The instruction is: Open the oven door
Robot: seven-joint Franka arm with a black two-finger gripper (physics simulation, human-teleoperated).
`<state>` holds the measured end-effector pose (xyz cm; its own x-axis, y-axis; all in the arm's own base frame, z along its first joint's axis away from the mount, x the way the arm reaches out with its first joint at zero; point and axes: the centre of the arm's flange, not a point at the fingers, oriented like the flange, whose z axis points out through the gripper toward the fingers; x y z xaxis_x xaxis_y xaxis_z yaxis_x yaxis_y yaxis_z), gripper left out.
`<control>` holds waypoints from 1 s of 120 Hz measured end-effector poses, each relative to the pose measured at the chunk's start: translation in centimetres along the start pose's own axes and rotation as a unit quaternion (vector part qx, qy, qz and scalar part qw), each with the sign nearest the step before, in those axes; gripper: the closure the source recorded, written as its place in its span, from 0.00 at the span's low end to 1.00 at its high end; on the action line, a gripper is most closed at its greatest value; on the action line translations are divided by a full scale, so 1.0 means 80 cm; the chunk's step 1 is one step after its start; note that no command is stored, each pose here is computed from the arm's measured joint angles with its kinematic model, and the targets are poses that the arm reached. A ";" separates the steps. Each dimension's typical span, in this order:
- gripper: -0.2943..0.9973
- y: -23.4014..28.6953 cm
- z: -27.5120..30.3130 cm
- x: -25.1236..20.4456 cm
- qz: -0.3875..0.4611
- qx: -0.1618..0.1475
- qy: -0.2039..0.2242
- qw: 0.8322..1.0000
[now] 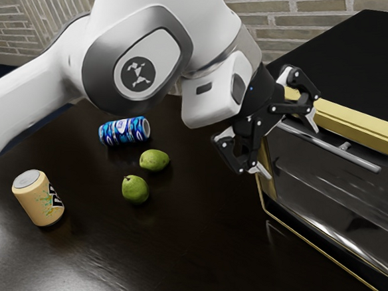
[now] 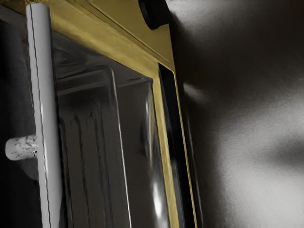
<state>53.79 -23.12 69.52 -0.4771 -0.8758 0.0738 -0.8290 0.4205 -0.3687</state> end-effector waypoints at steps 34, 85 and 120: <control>0.23 -0.004 0.005 -0.033 0.011 0.000 -0.004 1.000; 0.29 0.084 0.002 -0.033 0.015 -0.024 -0.025 0.999; 0.25 0.234 -0.439 -0.191 -0.277 0.210 -0.130 0.929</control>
<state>35.34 6.45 94.03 0.1201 -0.9809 0.1530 -0.7128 -0.1925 -0.6744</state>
